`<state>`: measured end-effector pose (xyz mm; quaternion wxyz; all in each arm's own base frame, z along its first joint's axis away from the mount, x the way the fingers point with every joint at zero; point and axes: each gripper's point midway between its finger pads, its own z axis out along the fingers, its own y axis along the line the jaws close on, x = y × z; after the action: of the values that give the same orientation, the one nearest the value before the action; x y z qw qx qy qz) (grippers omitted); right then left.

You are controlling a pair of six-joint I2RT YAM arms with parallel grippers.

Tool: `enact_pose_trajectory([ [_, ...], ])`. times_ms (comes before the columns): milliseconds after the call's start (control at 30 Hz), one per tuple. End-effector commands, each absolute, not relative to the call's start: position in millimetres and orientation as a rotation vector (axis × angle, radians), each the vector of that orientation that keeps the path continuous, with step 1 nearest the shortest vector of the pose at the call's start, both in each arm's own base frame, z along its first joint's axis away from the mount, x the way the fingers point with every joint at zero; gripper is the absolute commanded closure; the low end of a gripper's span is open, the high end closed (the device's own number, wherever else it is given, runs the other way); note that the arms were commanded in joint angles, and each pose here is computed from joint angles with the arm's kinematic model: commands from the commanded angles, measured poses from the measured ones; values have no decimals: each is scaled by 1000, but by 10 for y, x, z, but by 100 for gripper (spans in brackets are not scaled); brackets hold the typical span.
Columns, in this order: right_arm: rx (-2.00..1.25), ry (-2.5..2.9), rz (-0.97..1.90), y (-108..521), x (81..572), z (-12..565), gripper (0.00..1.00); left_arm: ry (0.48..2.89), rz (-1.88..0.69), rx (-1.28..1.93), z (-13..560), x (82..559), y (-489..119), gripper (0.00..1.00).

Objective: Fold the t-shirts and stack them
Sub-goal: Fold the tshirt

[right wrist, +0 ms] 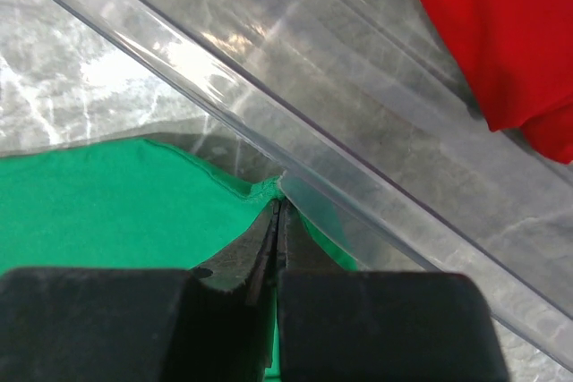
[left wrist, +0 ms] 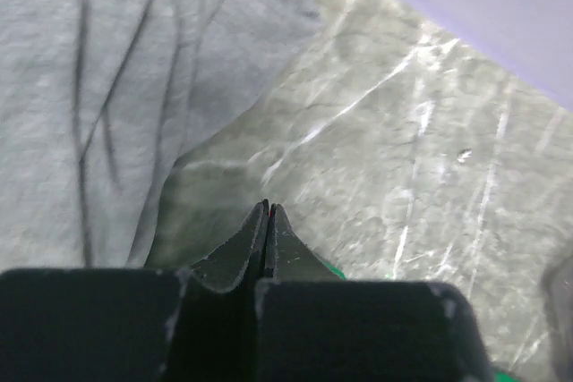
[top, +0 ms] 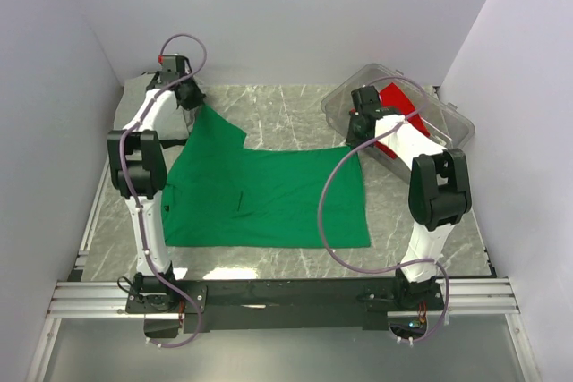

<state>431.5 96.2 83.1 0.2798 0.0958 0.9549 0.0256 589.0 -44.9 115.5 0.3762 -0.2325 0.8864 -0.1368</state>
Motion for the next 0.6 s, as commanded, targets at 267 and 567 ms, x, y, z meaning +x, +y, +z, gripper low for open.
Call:
enact_pose_trajectory([
  [267,229,2548,95,916,4145,916,100,2171,-578,-348,1781,5184,-752,100],
  [567,221,2547,105,882,3916,906,100,2295,-457,-445,1545,4358,-581,100],
])
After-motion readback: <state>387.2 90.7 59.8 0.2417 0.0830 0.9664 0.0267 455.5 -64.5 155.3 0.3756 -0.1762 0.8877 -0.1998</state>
